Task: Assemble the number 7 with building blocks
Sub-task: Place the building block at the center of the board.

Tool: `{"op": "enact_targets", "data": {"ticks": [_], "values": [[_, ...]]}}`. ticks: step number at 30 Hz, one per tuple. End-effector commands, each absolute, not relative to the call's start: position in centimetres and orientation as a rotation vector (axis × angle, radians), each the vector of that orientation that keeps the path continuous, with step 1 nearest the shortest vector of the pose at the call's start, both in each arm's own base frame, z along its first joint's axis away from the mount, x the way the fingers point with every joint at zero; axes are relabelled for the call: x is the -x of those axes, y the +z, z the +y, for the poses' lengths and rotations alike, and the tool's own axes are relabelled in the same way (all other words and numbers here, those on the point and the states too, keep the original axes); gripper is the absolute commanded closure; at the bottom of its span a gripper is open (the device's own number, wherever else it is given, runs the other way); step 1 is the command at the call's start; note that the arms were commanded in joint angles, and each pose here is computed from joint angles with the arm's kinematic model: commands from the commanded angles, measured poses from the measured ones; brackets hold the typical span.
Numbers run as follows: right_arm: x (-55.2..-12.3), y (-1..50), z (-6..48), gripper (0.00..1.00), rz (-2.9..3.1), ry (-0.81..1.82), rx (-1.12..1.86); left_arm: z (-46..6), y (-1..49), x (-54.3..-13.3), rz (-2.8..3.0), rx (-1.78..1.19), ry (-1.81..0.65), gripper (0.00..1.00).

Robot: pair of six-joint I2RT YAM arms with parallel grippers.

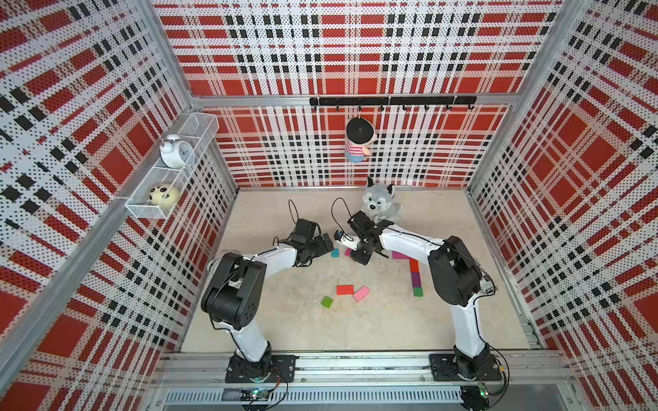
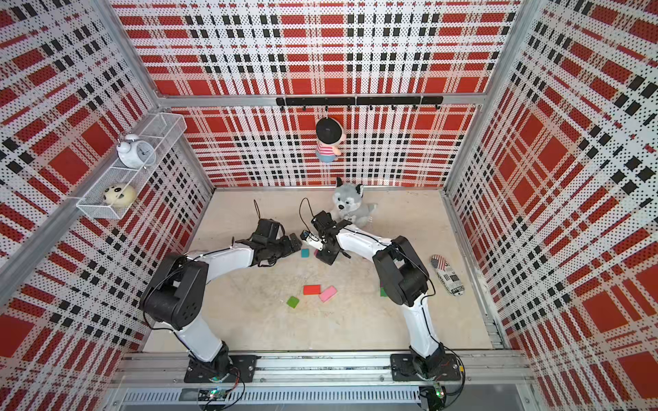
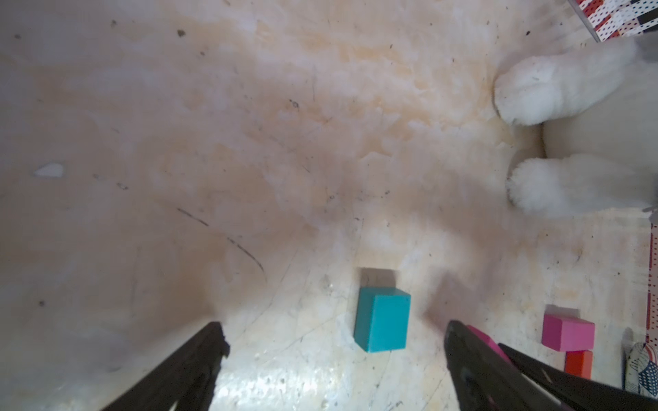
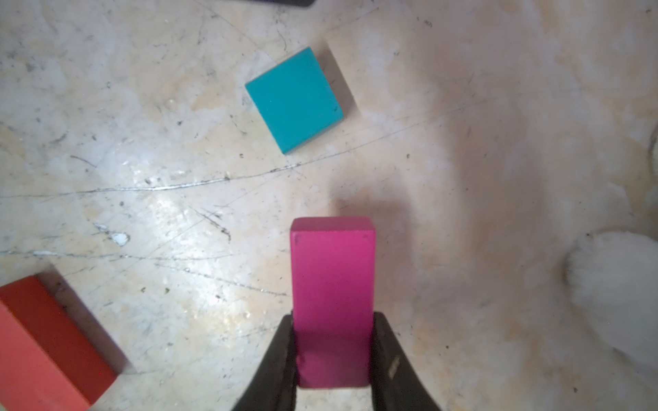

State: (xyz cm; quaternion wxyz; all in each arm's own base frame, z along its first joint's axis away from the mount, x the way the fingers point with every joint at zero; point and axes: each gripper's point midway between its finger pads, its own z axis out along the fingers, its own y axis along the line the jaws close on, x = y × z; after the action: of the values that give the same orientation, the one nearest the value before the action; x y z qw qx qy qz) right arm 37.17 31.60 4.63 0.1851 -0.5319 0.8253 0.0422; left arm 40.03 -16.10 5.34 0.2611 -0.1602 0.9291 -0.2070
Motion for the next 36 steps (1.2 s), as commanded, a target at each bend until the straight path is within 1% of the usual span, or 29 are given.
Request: {"op": "enact_targets", "data": {"ticks": [1,5,10,12,14,15,16,19,21,23,26,27,31,34,36], "values": [[-37.5,3.7,32.1,0.72,2.304,0.115,1.544,-16.0,5.8,-40.6,2.492,0.453,-0.581,0.02],[-37.9,3.1,32.6,0.68,2.294,0.121,1.565,-15.5,5.6,-40.6,2.497,0.470,-0.588,0.02],[-38.3,3.0,33.4,0.59,2.293,0.155,1.541,-15.3,5.4,-40.6,2.501,0.473,-0.590,0.02],[-38.4,2.7,33.4,0.51,2.300,0.148,1.533,-15.4,5.4,-40.7,2.502,0.474,-0.591,0.02],[-38.7,2.8,33.2,0.46,2.309,0.125,1.513,-15.5,5.3,-40.7,2.505,0.472,-0.595,0.02],[-38.9,3.1,33.0,0.39,2.311,0.109,1.492,-15.5,5.2,-40.7,2.507,0.471,-0.599,0.02],[-39.2,3.6,33.0,0.36,2.311,0.109,1.464,-15.6,5.2,-40.7,2.510,0.466,-0.601,0.02],[-39.5,6.8,33.5,0.31,2.310,0.191,1.323,-15.7,5.0,-40.4,2.523,0.444,-0.576,0.02],[-39.7,9.5,33.7,0.30,2.307,0.255,1.175,-15.5,5.1,-40.1,2.528,0.422,-0.548,0.01],[-39.6,11.9,33.6,0.29,2.304,0.329,1.050,-15.4,5.1,-40.1,2.534,0.392,-0.527,0.03],[-39.6,14.3,32.7,0.33,2.341,0.412,0.837,-15.3,5.6,-40.2,2.529,0.336,-0.495,0.08],[-39.3,14.5,32.5,0.36,2.374,0.455,0.773,-15.3,5.8,-40.3,2.527,0.310,-0.488,0.13],[-37.7,12.4,31.8,0.50,2.547,0.557,0.588,-15.5,6.1,-40.9,2.541,0.229,-0.456,0.34],[-36.5,11.2,31.8,0.61,2.630,0.643,0.445,-15.9,5.7,-41.0,2.559,0.195,-0.468,0.45],[-36.1,10.8,32.1,0.65,2.649,0.700,0.359,-16.5,5.6,-41.2,2.560,0.177,-0.497,0.49]]}}
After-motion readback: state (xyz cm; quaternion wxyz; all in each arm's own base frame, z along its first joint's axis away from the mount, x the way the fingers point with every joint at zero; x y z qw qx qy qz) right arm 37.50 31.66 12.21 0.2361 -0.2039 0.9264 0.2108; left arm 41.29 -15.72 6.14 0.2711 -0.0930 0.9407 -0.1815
